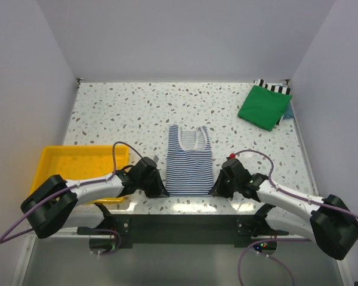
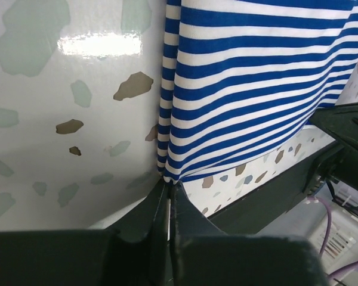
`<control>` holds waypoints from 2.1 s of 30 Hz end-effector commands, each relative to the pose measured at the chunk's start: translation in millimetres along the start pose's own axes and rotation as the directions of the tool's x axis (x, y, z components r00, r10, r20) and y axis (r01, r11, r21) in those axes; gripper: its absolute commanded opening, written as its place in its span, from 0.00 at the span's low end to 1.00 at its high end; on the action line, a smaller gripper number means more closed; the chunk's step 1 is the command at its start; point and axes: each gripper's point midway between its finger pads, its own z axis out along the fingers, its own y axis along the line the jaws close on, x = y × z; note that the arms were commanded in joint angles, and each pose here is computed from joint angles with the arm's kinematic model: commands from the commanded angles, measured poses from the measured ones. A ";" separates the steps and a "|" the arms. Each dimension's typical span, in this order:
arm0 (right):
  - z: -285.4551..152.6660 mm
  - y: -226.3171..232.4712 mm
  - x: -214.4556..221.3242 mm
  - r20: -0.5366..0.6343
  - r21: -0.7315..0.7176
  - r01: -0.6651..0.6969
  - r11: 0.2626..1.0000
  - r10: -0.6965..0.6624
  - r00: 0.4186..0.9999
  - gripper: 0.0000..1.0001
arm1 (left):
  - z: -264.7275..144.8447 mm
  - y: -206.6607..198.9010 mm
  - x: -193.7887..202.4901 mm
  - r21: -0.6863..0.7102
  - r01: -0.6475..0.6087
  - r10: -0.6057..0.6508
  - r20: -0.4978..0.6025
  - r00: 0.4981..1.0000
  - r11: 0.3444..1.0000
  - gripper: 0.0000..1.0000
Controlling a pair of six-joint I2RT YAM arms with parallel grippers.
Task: Fold and stack the tank tops
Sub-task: Fold the tank top
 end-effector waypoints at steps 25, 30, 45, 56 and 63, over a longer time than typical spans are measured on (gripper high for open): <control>-110.2 95.4 -29.4 0.213 -0.007 0.337 0.941 -0.328 0.920 0.01 | -107.4 -94.2 -33.2 -0.032 -0.235 0.235 0.233 0.944 0.972 0.00; -130.1 124.9 -57.3 0.315 0.011 0.362 0.932 -0.347 0.884 0.02 | -118.5 -120.3 -66.1 -0.002 -0.219 0.209 0.309 0.928 0.976 0.00; -78.8 150.7 -204.4 0.363 0.047 0.287 0.957 -0.284 0.888 0.03 | -73.8 -155.3 -233.6 0.067 -0.145 0.097 0.470 0.877 0.987 0.00; -2.6 97.9 -376.8 0.400 0.145 0.078 0.986 -0.130 0.907 0.60 | -18.0 -163.0 -408.3 0.101 -0.196 0.101 0.584 0.805 0.975 0.55; 1.7 91.7 -363.8 0.405 0.227 0.116 0.967 -0.202 0.892 0.61 | -47.5 -147.1 -399.1 0.043 -0.144 0.085 0.629 0.773 0.989 0.55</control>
